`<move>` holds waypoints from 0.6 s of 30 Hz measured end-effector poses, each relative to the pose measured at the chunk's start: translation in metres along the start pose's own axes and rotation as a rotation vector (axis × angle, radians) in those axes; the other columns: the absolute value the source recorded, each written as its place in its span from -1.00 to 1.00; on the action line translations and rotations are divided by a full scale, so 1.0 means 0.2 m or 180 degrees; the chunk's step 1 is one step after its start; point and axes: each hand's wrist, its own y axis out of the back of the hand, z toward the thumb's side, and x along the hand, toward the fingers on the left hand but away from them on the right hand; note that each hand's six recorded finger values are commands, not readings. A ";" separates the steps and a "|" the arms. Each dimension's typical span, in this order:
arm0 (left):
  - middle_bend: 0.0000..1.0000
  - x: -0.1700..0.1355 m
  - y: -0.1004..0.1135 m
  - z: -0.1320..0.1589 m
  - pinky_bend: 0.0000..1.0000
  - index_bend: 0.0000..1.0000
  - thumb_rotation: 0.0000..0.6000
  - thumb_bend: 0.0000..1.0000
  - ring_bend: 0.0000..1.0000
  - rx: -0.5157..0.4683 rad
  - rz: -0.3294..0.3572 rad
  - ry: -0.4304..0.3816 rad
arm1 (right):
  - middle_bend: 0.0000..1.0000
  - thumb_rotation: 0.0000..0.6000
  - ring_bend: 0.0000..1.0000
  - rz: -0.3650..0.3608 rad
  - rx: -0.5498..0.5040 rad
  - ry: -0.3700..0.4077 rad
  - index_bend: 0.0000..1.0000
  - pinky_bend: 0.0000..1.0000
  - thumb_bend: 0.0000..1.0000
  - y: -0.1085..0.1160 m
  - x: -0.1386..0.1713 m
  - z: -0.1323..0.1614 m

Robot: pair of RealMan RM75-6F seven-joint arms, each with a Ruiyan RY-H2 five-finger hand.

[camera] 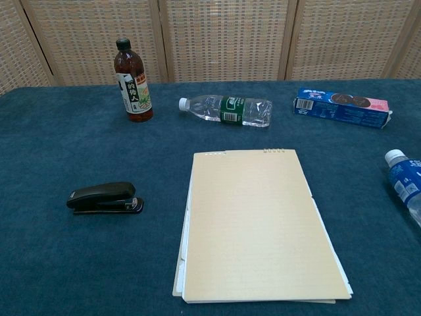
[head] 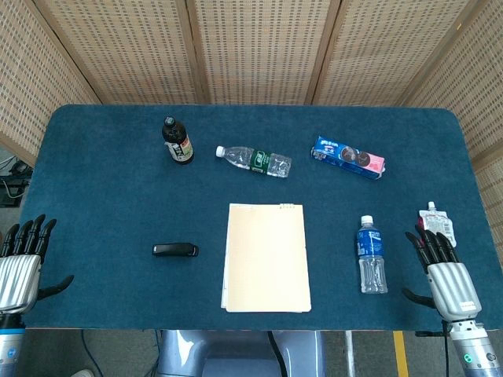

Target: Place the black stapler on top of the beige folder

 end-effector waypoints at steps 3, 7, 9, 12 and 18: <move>-1.00 0.01 -0.02 0.00 -1.00 -1.00 1.00 -0.66 -1.00 0.0001 -0.0027 0.0012 | -1.00 1.00 -1.00 -0.0006 -0.0002 -0.0002 -1.00 -1.00 -0.78 0.00 0.00 0.00; -1.00 0.02 -0.02 -0.01 -1.00 -1.00 1.00 -0.66 -1.00 0.0002 -0.0028 0.0031 | -1.00 1.00 -1.00 0.0001 0.0005 0.0007 -1.00 -1.00 -0.78 0.00 0.01 0.00; -1.00 0.02 -0.03 -0.01 -1.00 -1.00 1.00 -0.66 -1.00 0.0009 -0.0030 0.0038 | -1.00 1.00 -1.00 -0.0007 -0.0005 0.0016 -1.00 -1.00 -0.78 0.00 0.01 0.01; -1.00 0.02 -0.03 -0.01 -1.00 -1.00 1.00 -0.66 -1.00 0.0012 -0.0030 0.0034 | -1.00 1.00 -1.00 -0.0028 -0.0017 0.0022 -1.00 -1.00 -0.78 0.01 0.01 0.01; -1.00 0.02 -0.03 0.01 -1.00 -1.00 1.00 -0.66 -1.00 0.0007 -0.0033 -0.0017 | -1.00 1.00 -1.00 -0.0048 -0.0028 -0.0025 -0.99 -1.00 -0.78 0.03 0.01 0.00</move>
